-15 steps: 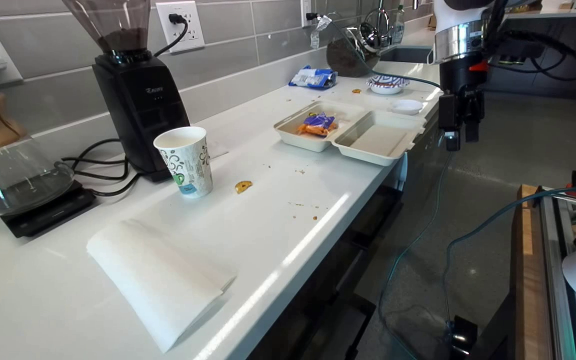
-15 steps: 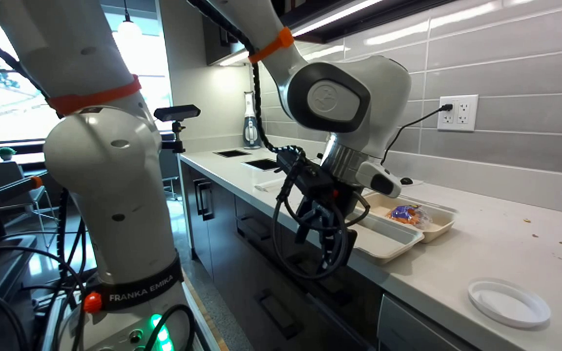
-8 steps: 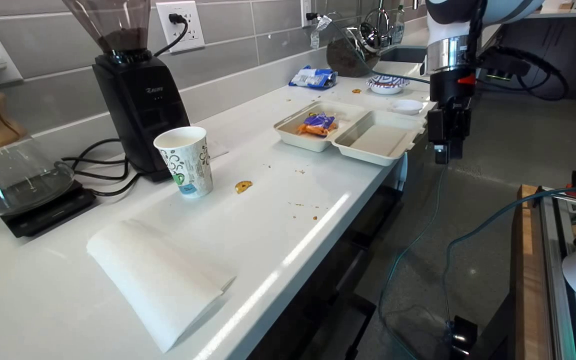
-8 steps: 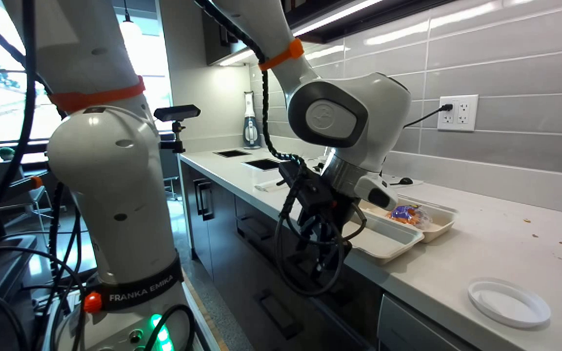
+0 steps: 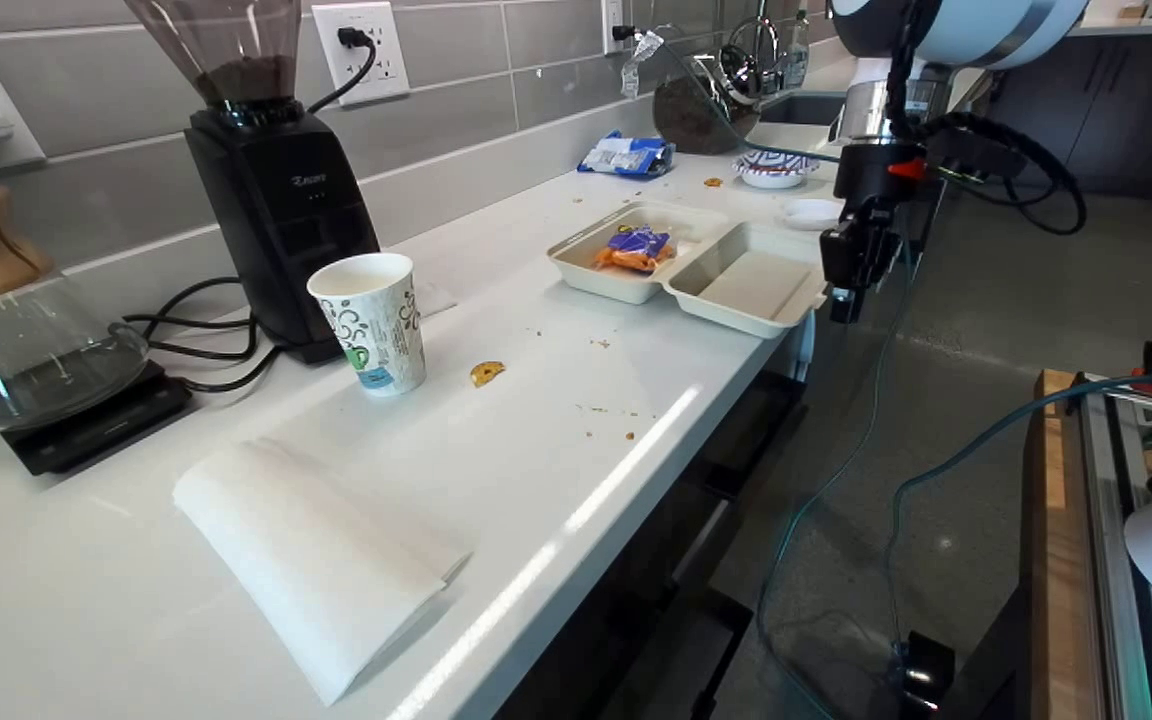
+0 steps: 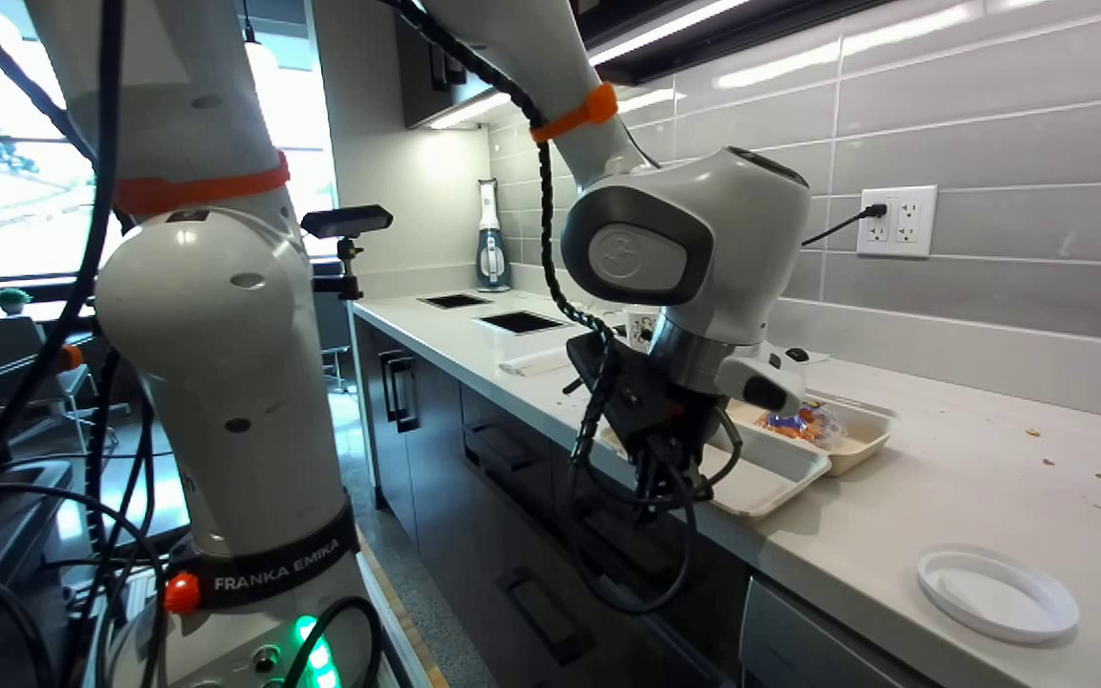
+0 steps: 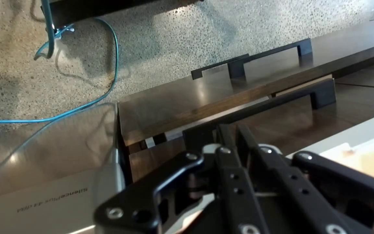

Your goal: Close the food pack.

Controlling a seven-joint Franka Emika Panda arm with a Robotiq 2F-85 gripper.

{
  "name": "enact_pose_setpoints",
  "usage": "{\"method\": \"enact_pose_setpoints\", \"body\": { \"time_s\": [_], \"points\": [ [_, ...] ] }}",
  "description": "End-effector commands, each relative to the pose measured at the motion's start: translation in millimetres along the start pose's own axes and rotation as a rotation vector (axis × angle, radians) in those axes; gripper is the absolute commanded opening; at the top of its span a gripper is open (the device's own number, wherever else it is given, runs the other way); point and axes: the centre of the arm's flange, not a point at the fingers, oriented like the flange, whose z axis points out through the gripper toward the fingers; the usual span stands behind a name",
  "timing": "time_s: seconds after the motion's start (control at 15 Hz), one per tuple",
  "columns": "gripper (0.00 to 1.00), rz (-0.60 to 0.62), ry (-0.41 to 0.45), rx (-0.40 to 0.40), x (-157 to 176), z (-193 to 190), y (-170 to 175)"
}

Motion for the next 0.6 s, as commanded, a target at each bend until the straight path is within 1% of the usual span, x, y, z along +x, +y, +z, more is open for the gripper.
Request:
{"method": "enact_pose_setpoints", "body": {
  "time_s": [0.0,0.27,0.53],
  "points": [
    [0.00,-0.016,0.068,0.013,-22.4,15.4,-5.1],
    [0.00,-0.028,0.112,0.030,-21.3,9.1,-6.1],
    [0.00,-0.051,0.160,0.040,-18.2,-5.9,-8.6]
  ]
}}
